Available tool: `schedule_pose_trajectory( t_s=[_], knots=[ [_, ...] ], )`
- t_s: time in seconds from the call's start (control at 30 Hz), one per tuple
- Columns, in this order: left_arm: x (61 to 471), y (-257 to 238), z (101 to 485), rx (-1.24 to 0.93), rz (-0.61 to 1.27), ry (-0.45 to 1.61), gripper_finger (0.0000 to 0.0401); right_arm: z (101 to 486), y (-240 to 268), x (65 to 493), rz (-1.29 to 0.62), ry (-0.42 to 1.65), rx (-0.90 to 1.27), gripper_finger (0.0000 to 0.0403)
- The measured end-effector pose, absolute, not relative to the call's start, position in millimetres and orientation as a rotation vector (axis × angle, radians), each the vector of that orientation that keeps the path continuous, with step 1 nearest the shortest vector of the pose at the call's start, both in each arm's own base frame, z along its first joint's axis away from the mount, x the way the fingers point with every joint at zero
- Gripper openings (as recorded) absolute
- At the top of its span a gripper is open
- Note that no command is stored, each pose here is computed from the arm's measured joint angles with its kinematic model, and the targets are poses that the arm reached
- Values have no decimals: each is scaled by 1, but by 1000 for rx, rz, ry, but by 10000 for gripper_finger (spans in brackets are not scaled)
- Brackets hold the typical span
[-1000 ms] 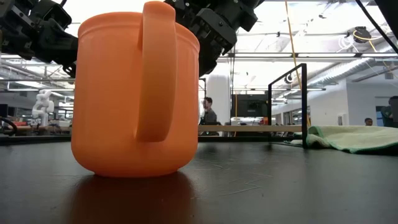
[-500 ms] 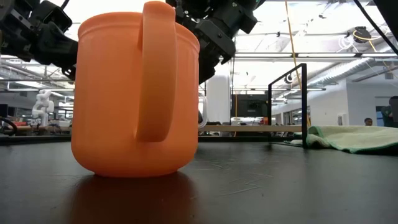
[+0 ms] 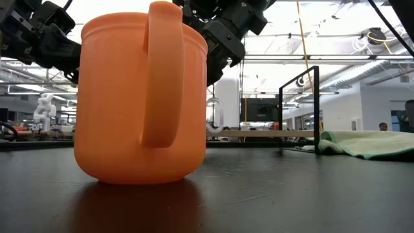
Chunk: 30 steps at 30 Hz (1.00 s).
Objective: Stack small to large cups/mugs on shelf
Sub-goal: Put the transparent mug on the shelf
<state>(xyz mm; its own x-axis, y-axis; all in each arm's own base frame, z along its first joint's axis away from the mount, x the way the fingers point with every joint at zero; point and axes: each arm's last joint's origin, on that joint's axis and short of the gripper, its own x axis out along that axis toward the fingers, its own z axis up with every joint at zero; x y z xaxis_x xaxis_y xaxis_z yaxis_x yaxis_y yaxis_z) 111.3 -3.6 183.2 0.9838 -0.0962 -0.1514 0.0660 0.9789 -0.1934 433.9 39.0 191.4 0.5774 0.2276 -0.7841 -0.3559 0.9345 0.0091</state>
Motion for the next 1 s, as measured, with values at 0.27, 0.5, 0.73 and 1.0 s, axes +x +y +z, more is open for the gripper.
schedule_pose_trajectory(
  t_s=[0.27,0.5,0.73,1.0],
  knots=[
    [111,-4,183,-188,-82,161,26,192,38,434,328,889,-129,3],
    [111,-4,183,-188,-82,160,26,201,32,436,312,883,-119,2],
    [111,-4,183,-188,-81,165,26,220,31,440,315,884,-127,1],
    [111,-4,183,-166,-83,163,26,238,29,442,287,897,-129,1]
  ],
)
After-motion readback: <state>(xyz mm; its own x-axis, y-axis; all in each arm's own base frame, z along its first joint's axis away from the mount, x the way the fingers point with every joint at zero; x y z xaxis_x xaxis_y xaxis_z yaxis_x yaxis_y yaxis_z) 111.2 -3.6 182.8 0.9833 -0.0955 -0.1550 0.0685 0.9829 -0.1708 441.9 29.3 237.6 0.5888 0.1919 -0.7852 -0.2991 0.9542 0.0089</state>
